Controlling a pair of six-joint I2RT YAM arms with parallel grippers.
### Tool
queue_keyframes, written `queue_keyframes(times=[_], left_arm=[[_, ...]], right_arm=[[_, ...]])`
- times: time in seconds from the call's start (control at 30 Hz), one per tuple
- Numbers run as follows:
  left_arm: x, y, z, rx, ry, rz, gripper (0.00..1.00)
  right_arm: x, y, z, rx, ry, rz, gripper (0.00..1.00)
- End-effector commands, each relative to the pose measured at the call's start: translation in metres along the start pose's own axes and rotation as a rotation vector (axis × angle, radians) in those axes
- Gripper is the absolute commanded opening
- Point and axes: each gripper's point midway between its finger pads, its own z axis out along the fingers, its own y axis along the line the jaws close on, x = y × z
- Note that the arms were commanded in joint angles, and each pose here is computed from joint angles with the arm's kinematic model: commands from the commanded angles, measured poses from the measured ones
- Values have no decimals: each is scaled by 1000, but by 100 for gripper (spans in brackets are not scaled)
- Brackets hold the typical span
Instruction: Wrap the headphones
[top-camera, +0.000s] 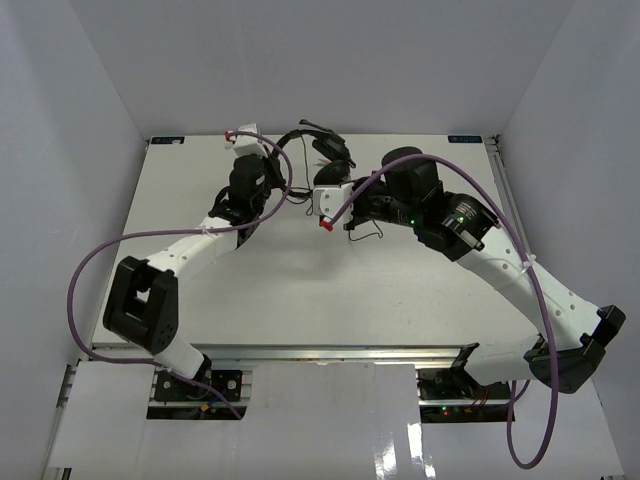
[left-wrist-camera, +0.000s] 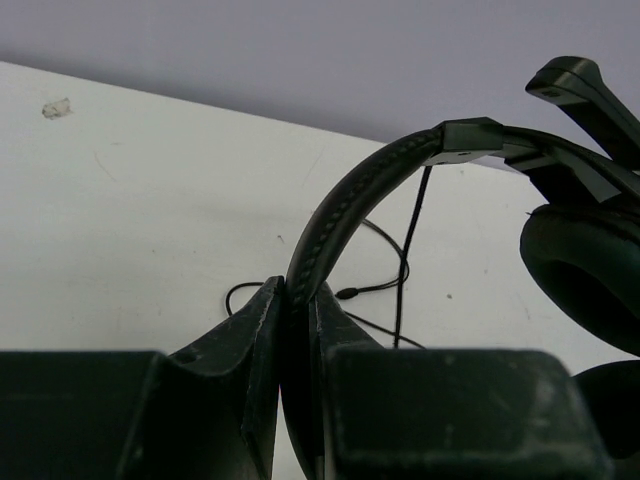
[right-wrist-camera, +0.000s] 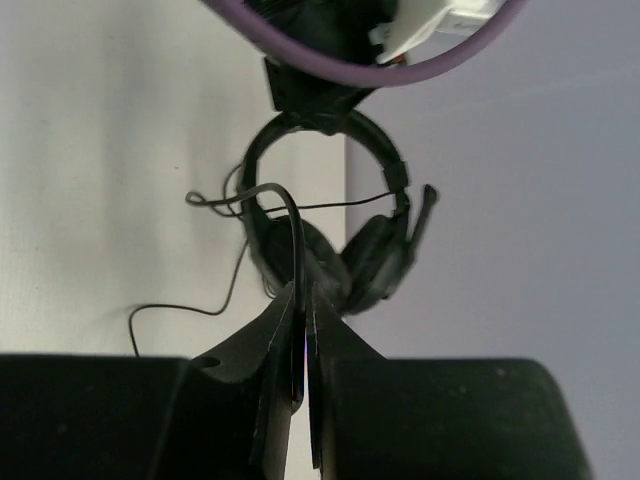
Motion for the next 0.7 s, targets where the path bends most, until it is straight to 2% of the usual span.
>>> queue_keyframes(times=[0.0,0.2,0.33,0.47,0.67], left_arm=[[-5,-21,3,55,-22,27,0],[49,-14,-23,124,81,123,0],[72,-22,-55,251,124,132,0],[81,-36,-84,386,148,153,0],[71,-58,-129,576,139,193,0]], right_arm=[[-9,-62,-23,233,39,-52,11],[5,-82,-18,331,116,-59,11],[14,-84,-11,347,138,-44,11],[29,-82,-6,345,168,-40,12],[53,-67,9,301,197,-22,12]])
